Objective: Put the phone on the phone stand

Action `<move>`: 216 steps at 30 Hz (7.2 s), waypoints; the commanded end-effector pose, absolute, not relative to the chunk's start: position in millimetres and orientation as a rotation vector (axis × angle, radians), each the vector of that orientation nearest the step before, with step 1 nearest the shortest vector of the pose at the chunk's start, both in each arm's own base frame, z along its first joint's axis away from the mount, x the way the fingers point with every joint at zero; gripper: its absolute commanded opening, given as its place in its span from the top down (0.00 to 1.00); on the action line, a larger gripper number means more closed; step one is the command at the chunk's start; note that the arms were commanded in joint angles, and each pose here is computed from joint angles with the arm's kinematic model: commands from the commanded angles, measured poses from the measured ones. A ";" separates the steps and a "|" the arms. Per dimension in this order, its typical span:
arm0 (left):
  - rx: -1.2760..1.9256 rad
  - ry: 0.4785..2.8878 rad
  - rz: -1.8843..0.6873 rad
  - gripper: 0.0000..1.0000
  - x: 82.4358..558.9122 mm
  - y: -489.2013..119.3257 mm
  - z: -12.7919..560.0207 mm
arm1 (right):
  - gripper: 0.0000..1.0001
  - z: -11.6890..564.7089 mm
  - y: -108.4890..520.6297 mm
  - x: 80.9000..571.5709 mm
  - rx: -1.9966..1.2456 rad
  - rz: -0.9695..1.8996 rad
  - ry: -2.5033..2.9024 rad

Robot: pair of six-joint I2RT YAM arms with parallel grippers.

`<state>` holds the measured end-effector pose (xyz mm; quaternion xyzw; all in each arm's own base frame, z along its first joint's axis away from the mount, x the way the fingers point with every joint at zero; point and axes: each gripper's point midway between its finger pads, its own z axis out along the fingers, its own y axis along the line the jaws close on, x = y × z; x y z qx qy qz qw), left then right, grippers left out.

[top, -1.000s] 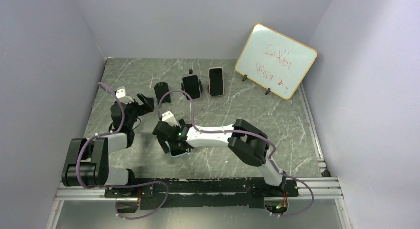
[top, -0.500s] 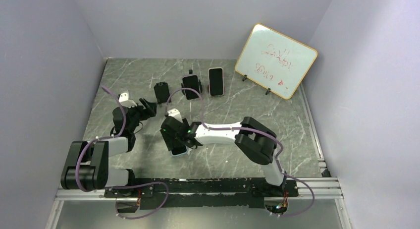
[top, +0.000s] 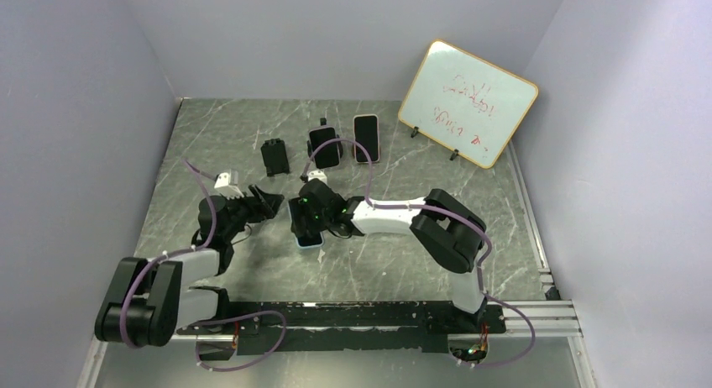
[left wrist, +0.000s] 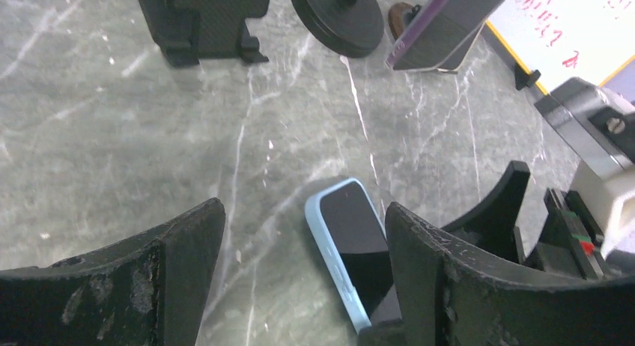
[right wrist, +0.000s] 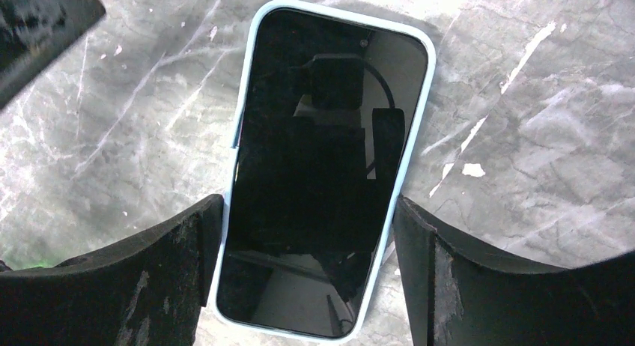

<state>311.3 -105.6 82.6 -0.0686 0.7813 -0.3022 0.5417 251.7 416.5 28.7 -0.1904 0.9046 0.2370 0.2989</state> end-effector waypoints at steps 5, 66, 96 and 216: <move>-0.182 1.952 -0.742 0.17 287.3 -112.9 62.5 | 0.37 33.4 423.0 250.1 -0.517 0.710 2.349; 0.042 1.781 -1.157 0.95 318.0 -189.5 87.2 | 0.00 63.5 390.7 256.5 -0.589 0.676 2.160; 0.621 1.377 -0.849 0.95 426.1 -192.8 266.8 | 0.00 125.2 291.0 294.2 -0.308 0.669 1.989; 0.795 1.294 -1.149 0.95 480.9 -97.4 170.8 | 0.00 60.4 353.4 302.8 -0.526 0.798 2.167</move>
